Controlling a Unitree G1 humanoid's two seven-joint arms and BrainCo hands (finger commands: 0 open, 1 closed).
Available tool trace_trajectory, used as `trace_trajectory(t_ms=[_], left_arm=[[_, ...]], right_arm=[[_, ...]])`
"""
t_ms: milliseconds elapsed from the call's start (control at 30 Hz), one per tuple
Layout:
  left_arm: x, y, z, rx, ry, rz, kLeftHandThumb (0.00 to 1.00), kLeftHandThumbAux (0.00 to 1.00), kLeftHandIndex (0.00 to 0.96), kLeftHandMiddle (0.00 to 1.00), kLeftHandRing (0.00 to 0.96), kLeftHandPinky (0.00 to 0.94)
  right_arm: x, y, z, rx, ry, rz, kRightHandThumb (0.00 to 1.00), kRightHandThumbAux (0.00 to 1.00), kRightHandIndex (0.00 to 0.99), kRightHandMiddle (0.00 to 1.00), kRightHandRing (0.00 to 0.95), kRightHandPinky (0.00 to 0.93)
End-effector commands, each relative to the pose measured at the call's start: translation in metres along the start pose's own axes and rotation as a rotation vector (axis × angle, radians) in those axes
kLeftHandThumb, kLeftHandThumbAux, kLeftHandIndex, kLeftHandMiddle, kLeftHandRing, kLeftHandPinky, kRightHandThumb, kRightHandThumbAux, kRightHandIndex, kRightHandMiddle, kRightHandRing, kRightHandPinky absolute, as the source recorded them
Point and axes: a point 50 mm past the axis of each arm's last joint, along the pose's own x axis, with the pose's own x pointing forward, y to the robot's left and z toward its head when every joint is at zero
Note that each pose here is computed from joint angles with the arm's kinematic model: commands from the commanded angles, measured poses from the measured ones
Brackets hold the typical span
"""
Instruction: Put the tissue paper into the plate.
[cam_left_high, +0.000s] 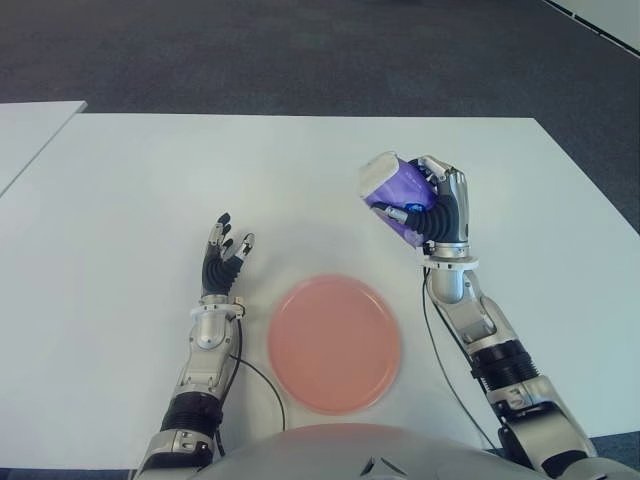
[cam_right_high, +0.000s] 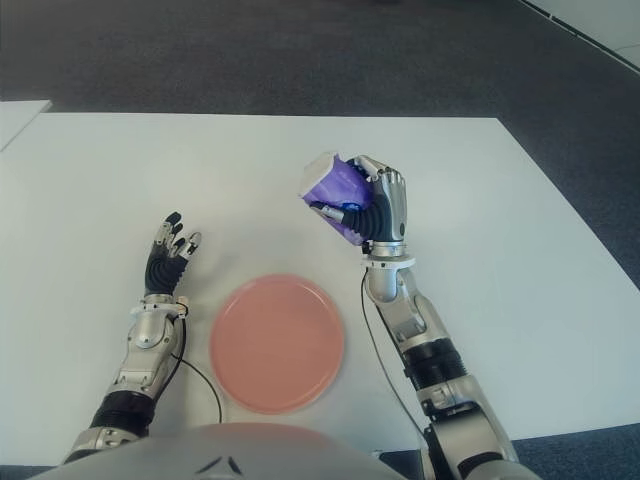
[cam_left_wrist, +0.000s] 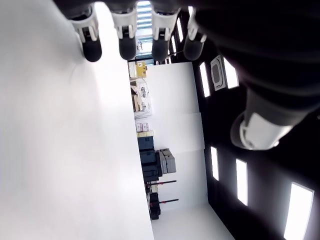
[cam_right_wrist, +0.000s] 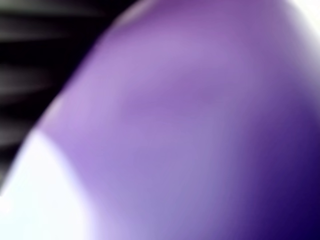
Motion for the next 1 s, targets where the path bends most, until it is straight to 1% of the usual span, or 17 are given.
trace_trajectory(t_ms=[33,167,333,533,633,733,833,867,933,1000], left_arm=[[-0.002,0.001,-0.002,0.018,0.002,-0.001,0.062,0.569,0.000,0.000,0.000,0.000],[-0.001,0.001,-0.002,0.020,0.001,0.000,0.063,0.568,0.000,0.000,0.000,0.000],[0.000,0.001,-0.002,0.019,0.006,0.001,0.065,0.566,0.000,0.000,0.000,0.000],[0.000,0.001,-0.003,0.024,0.013,-0.002,0.067,0.561,0.000,0.000,0.000,0.000],[0.000,0.000,-0.003,0.025,0.017,-0.004,0.068,0.558,0.000,0.000,0.000,0.000],[0.000,0.000,-0.002,0.025,0.019,-0.004,0.070,0.556,0.000,0.000,0.000,0.000],[0.000,0.000,-0.002,0.019,0.016,-0.002,0.071,0.553,0.000,0.000,0.000,0.000],[0.000,-0.001,-0.002,0.018,0.015,-0.001,0.072,0.553,0.000,0.000,0.000,0.000],[0.000,-0.001,-0.002,0.017,0.013,0.001,0.073,0.551,0.000,0.000,0.000,0.000],[0.000,-0.001,-0.002,0.017,0.013,0.002,0.074,0.551,0.000,0.000,0.000,0.000]], right_arm=[[-0.004,-0.001,0.016,0.049,0.016,0.019,0.748,0.708,0.440,0.899,0.890,0.876],[-0.007,-0.001,0.029,0.079,-0.002,0.063,0.747,0.707,0.440,0.909,0.896,0.881],[-0.017,0.004,0.048,0.124,-0.047,0.143,0.745,0.707,0.440,0.921,0.905,0.887],[-0.024,0.008,0.058,0.142,-0.128,0.243,0.743,0.708,0.439,0.927,0.909,0.887],[-0.036,0.011,0.064,0.161,-0.185,0.372,0.742,0.708,0.440,0.918,0.904,0.879],[-0.039,0.011,0.064,0.170,-0.209,0.438,0.743,0.708,0.440,0.911,0.901,0.876],[-0.045,0.012,0.064,0.190,-0.229,0.585,0.744,0.707,0.440,0.905,0.896,0.869],[-0.047,0.012,0.063,0.193,-0.228,0.618,0.744,0.707,0.440,0.905,0.895,0.868],[-0.051,0.012,0.062,0.191,-0.225,0.669,0.744,0.706,0.441,0.906,0.891,0.865],[-0.053,0.012,0.061,0.180,-0.233,0.693,0.744,0.706,0.441,0.908,0.890,0.863]])
